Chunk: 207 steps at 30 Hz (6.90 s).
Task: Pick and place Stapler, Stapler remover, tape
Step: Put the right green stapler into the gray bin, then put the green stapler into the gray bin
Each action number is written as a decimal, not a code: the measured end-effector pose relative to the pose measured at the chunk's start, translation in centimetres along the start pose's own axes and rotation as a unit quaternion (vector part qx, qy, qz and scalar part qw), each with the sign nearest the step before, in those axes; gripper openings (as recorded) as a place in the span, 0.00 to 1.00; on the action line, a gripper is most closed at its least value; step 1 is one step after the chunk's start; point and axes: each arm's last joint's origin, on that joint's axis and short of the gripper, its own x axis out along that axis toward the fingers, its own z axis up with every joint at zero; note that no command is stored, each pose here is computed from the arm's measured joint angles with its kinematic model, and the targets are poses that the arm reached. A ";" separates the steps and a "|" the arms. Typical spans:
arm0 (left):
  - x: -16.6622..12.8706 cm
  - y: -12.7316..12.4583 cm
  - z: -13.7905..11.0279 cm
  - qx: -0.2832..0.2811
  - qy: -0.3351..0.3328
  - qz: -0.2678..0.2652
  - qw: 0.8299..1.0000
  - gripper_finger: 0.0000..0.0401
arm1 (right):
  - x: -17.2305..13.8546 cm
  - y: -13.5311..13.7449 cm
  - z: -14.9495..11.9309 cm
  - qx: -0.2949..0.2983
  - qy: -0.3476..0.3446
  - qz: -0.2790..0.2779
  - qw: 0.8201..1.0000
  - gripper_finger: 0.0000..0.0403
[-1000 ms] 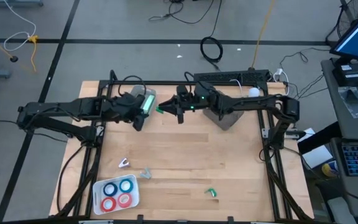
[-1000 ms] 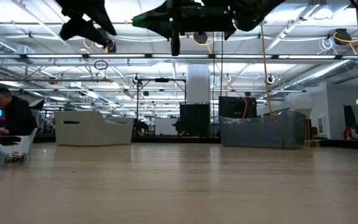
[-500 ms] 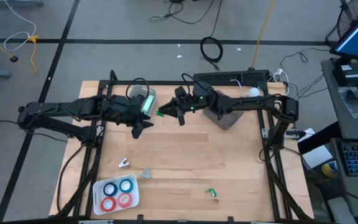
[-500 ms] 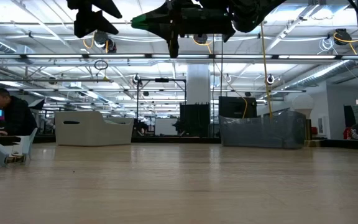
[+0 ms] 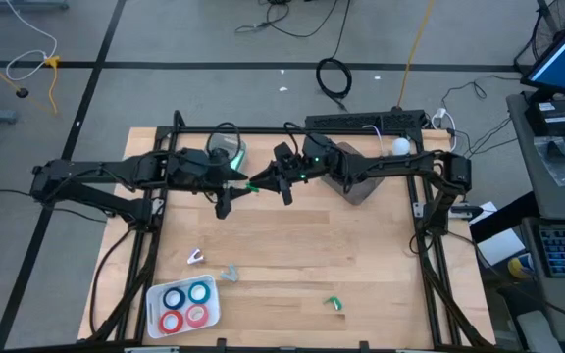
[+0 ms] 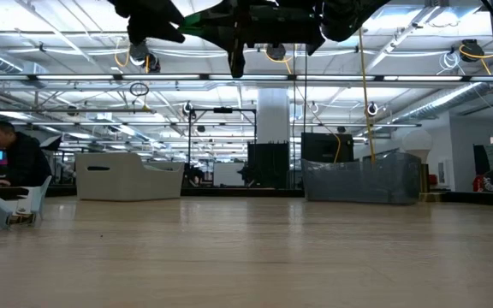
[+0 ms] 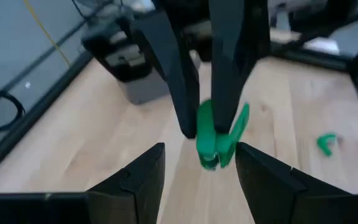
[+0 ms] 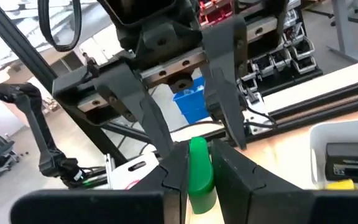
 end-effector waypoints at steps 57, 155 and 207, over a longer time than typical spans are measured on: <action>1.5 -1.7 -0.4 0.032 0.010 0.002 0.999 0.30 | 0.1 0.0 -0.6 0.029 0.023 -0.007 0.999 0.13; -2.7 4.6 -3.6 -0.248 -0.019 -0.047 0.967 0.30 | -13.1 10.5 1.7 -0.092 0.266 -0.015 0.959 0.32; -3.1 -0.1 -3.7 -0.038 -0.019 -0.210 0.977 0.30 | -8.5 16.2 -22.8 0.411 0.483 -0.171 0.754 0.32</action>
